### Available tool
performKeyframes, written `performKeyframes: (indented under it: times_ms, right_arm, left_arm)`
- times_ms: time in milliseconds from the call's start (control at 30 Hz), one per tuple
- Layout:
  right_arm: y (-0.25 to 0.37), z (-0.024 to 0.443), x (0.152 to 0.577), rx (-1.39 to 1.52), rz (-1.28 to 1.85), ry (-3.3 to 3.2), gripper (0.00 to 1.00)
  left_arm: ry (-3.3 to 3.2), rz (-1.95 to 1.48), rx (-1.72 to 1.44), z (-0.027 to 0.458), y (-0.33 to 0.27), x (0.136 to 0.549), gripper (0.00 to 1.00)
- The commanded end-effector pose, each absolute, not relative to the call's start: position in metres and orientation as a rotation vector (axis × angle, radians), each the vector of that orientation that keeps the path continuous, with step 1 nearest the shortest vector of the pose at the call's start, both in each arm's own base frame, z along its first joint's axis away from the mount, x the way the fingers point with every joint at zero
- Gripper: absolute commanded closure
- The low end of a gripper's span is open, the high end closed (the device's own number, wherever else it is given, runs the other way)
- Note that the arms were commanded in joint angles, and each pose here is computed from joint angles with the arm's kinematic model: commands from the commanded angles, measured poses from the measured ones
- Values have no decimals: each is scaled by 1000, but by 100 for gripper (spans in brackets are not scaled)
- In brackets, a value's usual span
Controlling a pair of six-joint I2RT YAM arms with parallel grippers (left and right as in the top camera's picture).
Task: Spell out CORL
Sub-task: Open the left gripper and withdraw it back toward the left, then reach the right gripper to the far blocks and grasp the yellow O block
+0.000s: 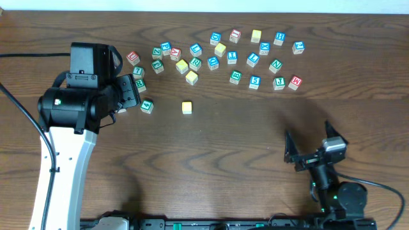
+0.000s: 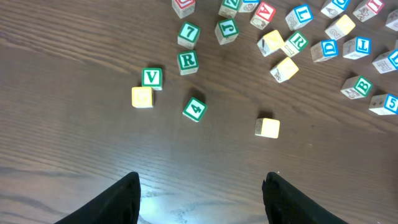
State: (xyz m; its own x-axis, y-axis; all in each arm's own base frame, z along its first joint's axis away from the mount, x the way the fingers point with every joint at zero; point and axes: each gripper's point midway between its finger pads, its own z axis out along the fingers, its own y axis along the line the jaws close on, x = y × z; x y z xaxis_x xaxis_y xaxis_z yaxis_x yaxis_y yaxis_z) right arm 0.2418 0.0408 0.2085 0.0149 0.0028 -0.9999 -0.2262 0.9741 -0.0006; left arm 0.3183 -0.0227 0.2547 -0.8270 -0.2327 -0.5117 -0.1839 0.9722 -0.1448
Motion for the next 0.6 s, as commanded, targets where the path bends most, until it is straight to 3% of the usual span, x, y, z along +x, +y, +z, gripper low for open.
performKeyframes:
  times_ms: [0, 567]
  right_arm:
    - [43, 243, 243, -207, 177, 1538, 1]
    - [75, 300, 325, -349, 384, 1980, 1]
  left_arm:
    - [2550, -80, -283, 260, -17, 319, 37]
    - [2563, -78, -284, 258, -17, 316, 37]
